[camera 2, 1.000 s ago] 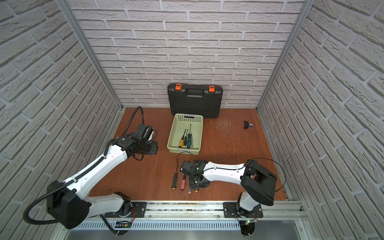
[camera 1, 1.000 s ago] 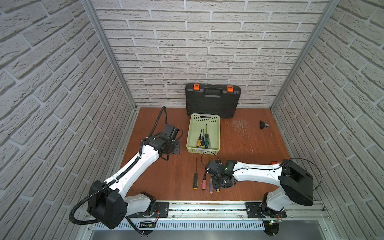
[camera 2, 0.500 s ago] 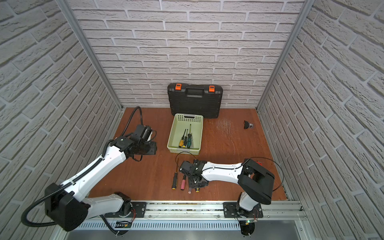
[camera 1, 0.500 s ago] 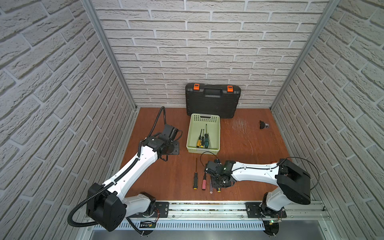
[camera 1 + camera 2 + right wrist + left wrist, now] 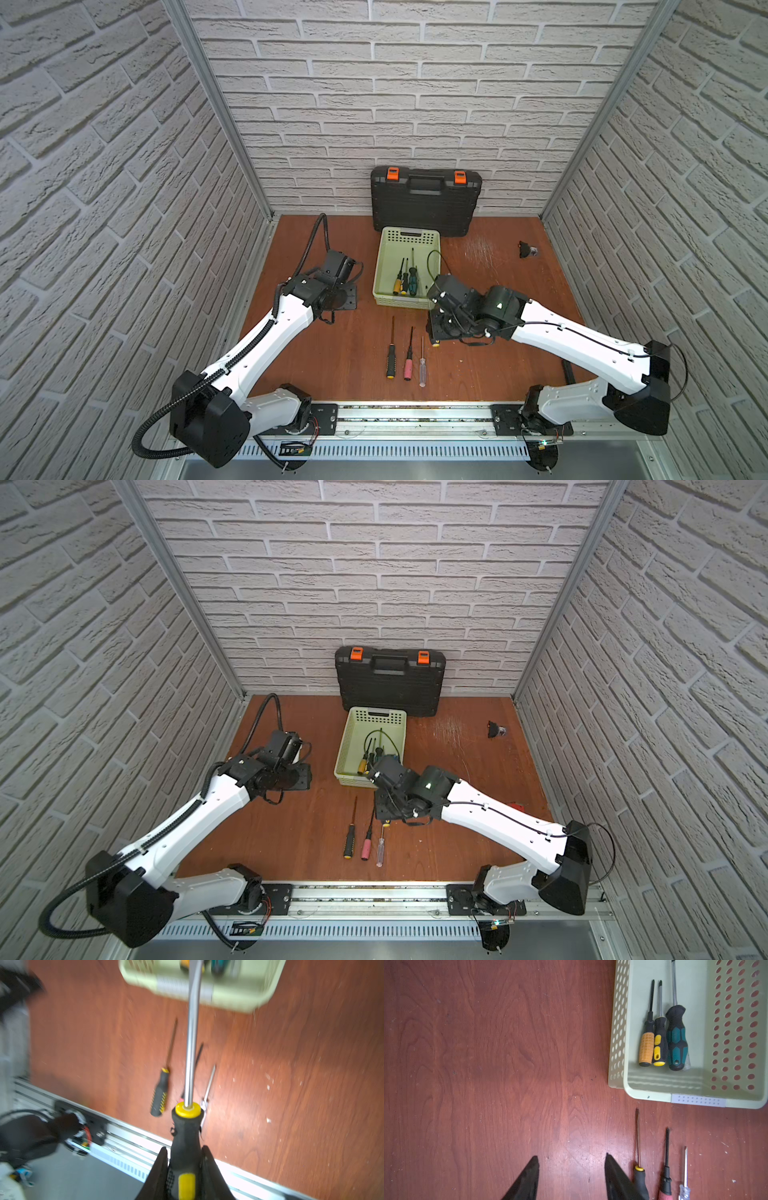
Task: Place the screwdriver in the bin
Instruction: 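Lift the yellow-black flat screwdriver with the right gripper, then lower the yellow-black screwdriver into the basket and open the right gripper, then lower the left gripper onto the long black-yellow screwdriver and close while the right gripper withdraws, then carry the black-yellow screwdriver into the basket and open the left gripper, then raise the left gripper while the right gripper descends and grasps the clear-handled screwdriver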
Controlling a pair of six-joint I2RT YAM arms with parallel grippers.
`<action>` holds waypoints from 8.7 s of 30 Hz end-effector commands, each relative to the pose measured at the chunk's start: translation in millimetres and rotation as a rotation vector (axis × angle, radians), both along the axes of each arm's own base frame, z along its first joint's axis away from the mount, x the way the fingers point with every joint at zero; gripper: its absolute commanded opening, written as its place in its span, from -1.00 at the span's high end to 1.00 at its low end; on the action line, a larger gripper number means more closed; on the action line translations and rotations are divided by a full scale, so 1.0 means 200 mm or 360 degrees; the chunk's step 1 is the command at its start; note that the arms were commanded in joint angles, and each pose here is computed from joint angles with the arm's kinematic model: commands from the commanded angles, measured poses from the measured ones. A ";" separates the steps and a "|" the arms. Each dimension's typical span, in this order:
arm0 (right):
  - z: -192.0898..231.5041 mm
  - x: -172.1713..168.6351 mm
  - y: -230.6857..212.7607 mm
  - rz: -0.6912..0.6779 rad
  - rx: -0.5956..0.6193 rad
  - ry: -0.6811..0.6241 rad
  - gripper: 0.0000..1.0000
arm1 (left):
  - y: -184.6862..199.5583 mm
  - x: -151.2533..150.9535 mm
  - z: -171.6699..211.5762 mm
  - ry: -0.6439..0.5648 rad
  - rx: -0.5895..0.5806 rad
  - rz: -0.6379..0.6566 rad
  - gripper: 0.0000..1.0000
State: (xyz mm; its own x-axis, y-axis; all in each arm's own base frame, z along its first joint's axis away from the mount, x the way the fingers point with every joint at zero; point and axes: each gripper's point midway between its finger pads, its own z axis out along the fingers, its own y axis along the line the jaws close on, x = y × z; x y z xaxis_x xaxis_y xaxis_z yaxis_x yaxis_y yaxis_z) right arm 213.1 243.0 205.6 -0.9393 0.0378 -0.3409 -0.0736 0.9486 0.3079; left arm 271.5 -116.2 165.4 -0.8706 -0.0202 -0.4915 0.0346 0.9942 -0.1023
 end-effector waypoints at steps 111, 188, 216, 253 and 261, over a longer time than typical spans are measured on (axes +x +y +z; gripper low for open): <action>-0.08 0.56 0.04 0.0197 0.0090 -0.0353 0.28 | -0.65 -0.62 -0.72 0.0747 -0.0019 -0.0370 0.06; -0.21 0.22 0.14 0.0280 0.0119 -0.0178 0.30 | -0.71 0.65 -0.62 0.0605 0.0102 -0.0404 0.65; -0.50 -0.07 0.01 0.0115 -0.0180 0.0098 0.23 | -0.49 0.31 0.12 0.0011 -0.0240 -0.0356 0.16; -0.95 -0.38 0.11 0.0113 -0.0478 0.0486 0.38 | -0.02 0.00 -0.03 -0.0053 -0.0100 0.0014 0.04; -0.95 -0.38 0.04 0.0100 -0.0540 0.0465 0.86 | -0.01 0.00 -0.02 -0.0056 -0.0092 0.0025 0.04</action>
State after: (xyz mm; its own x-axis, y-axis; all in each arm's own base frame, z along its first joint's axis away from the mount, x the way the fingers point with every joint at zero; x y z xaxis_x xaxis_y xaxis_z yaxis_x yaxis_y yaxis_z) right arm 138.3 262.4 14.5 -0.9952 -0.0934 -0.0292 -0.0944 0.9950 0.0321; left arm 271.4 -124.8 157.6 -0.8636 -0.0522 -0.5015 0.0372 0.9853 -0.1665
